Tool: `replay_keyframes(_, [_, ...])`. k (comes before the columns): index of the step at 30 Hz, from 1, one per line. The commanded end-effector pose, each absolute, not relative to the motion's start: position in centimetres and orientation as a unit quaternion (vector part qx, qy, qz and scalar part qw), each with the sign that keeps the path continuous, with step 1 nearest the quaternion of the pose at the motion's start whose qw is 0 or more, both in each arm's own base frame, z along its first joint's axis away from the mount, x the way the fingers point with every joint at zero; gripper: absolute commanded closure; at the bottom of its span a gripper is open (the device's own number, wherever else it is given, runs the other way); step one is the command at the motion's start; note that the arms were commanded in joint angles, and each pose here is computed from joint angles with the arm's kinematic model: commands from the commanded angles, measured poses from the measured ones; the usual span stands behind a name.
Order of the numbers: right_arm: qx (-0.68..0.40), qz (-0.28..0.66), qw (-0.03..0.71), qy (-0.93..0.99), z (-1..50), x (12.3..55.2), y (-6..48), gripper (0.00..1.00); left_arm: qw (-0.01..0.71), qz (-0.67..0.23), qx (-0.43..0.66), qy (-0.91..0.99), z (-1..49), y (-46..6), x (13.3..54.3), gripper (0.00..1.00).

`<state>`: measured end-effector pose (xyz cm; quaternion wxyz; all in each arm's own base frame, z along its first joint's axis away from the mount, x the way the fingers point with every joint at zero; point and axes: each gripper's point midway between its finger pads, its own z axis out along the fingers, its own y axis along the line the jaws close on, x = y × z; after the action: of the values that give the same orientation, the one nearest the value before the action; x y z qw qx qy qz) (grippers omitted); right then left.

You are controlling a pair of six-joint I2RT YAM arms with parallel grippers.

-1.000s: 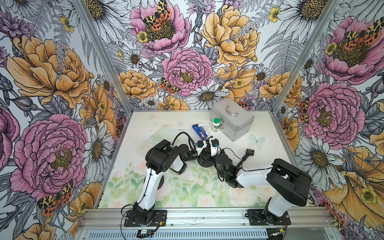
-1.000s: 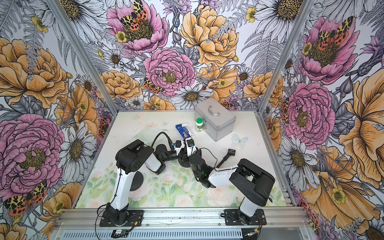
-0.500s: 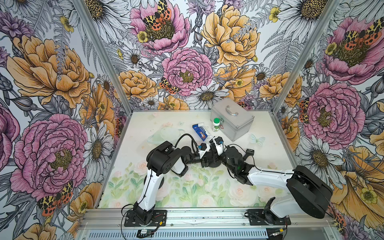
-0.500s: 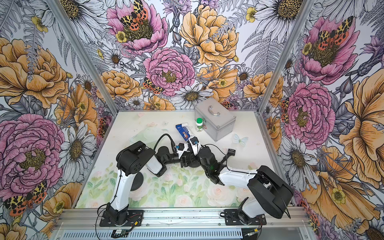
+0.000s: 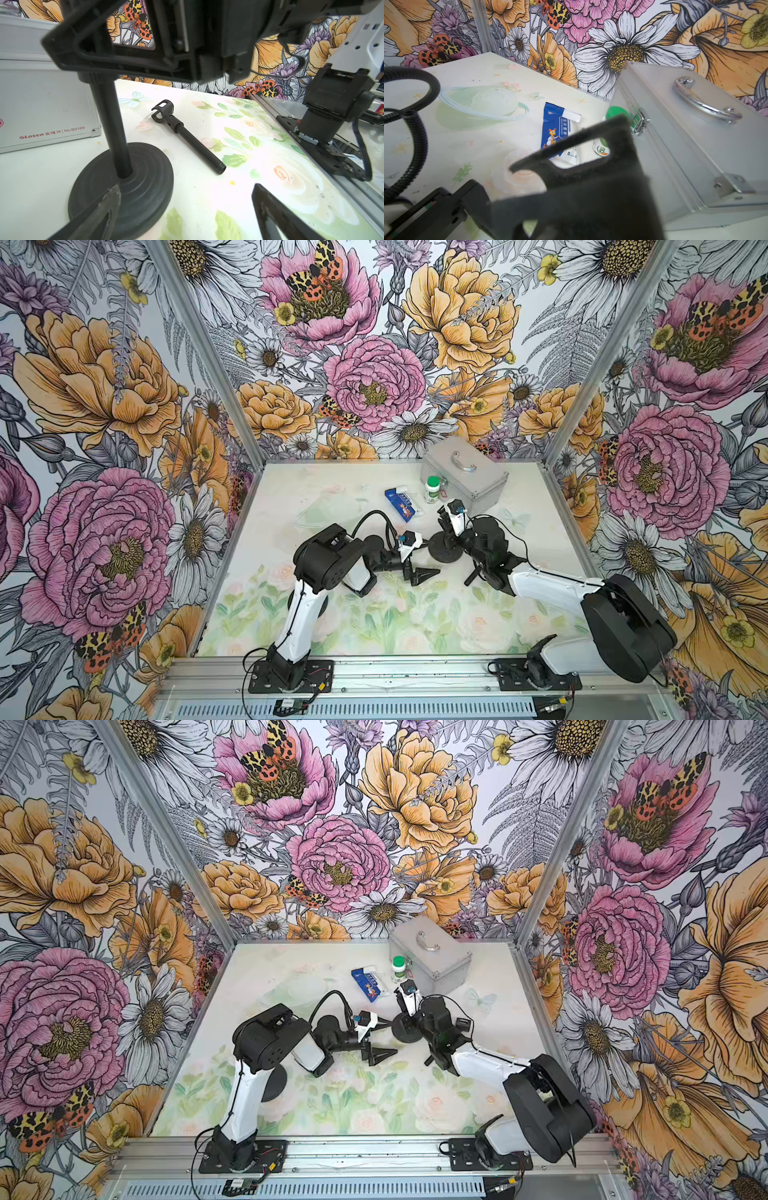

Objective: Assemble a microphone stand
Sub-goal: Move the microphone stand to the center of the board.

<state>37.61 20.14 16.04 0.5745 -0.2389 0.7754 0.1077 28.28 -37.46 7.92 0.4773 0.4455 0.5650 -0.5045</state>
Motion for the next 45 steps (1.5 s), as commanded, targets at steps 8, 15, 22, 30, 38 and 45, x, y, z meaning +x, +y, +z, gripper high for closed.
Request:
replay_keyframes(8, [-0.211, 0.124, 0.619, 0.746, 20.0, 45.2, 20.8, 1.0, 0.502, -0.484, 0.462, 0.548, 9.2, -37.4, 27.2, 0.01])
replay_keyframes(15, [-0.2, 0.139, 0.62, 0.745, 19.0, 47.4, 21.8, 1.0, 0.503, -0.483, 0.461, 0.549, 9.2, -37.4, 27.2, 0.01])
replay_keyframes(22, [-0.182, 0.141, 0.604, 0.763, 17.0, 46.2, 20.9, 0.69, 0.503, -0.483, 0.459, 0.55, 9.2, -37.3, 27.4, 0.01])
replay_keyframes(30, [-0.198, 0.168, 0.583, 0.77, 17.6, 42.2, 20.4, 0.53, 0.516, -0.471, 0.45, 0.557, 9.7, -37.0, 27.8, 0.01])
replay_keyframes(38, [-0.212, 0.185, 0.548, 0.788, 16.1, 35.8, 19.1, 0.0, 0.574, -0.393, 0.414, 0.587, 10.6, -34.8, 29.5, 0.01])
replay_keyframes(45, [-0.243, 0.062, 0.503, 0.827, 15.2, 31.3, 17.9, 0.0, 0.62, -0.372, 0.367, 0.586, 14.8, -33.2, 30.0, 0.01])
